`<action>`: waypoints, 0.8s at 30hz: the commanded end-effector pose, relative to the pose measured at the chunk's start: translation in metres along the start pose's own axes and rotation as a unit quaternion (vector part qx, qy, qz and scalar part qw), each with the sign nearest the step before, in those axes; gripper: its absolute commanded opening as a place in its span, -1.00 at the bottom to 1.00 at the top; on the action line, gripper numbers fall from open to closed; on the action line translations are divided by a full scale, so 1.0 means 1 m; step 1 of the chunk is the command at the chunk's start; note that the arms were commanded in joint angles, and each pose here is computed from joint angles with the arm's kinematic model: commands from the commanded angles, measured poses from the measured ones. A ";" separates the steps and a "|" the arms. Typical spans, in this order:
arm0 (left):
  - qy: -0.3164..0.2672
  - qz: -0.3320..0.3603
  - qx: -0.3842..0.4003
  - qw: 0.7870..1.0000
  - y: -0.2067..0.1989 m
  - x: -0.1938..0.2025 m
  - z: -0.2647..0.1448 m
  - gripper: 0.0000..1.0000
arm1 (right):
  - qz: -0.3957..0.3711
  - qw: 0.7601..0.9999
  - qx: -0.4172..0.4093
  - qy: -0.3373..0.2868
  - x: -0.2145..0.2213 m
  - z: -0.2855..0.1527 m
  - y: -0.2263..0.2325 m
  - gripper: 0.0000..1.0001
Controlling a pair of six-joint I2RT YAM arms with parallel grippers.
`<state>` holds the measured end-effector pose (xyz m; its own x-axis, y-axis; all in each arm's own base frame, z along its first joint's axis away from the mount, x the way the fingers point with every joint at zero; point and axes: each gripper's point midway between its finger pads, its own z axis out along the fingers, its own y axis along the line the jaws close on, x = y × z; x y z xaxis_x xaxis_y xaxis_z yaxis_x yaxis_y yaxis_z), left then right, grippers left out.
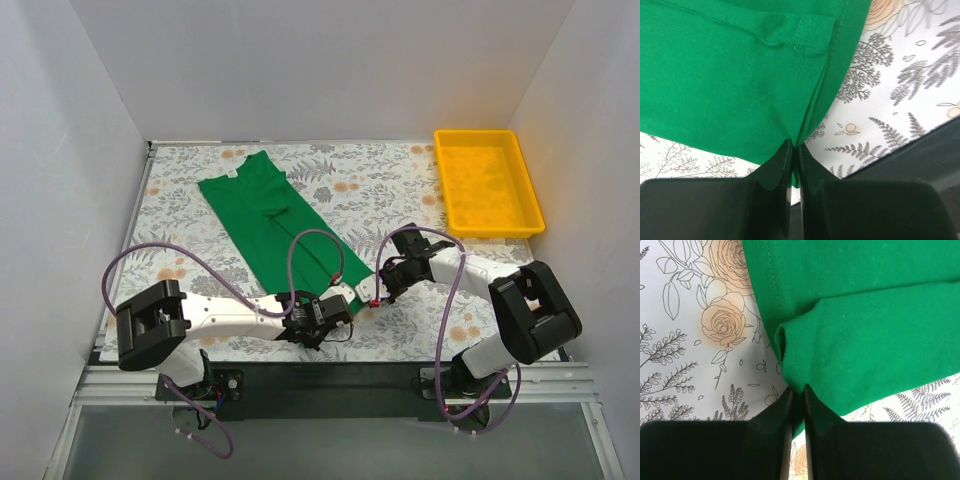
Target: Fold and stack the t-shirts
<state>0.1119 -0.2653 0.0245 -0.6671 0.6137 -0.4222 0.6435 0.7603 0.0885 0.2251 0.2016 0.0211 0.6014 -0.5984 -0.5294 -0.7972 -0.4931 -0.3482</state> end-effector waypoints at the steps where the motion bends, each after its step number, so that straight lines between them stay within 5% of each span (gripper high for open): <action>1: -0.035 -0.016 0.038 0.999 -0.011 -0.014 -0.014 -1.00 | 0.012 0.999 -0.027 0.020 0.011 0.005 0.018 -0.79; 2: -0.035 -0.016 0.042 0.998 -0.012 -0.014 -0.015 -1.00 | 0.012 0.999 -0.026 0.014 0.008 0.005 0.018 -0.97; 14: -0.073 0.029 0.152 0.985 -0.043 -0.030 -0.041 -1.00 | 0.007 0.998 -0.040 -0.045 -0.052 -0.047 0.027 -0.97; 24: -0.101 -0.063 0.127 0.985 0.006 -0.039 -0.049 -1.00 | 0.027 0.996 -0.016 -0.081 -0.065 -0.048 -0.056 -0.97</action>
<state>0.1116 -0.2849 0.0776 -0.6423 0.5127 -0.5697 0.6981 0.6982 -0.1587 0.2248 0.2225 0.1023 0.5704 -0.5361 -0.6223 -0.8098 -0.4938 -0.3169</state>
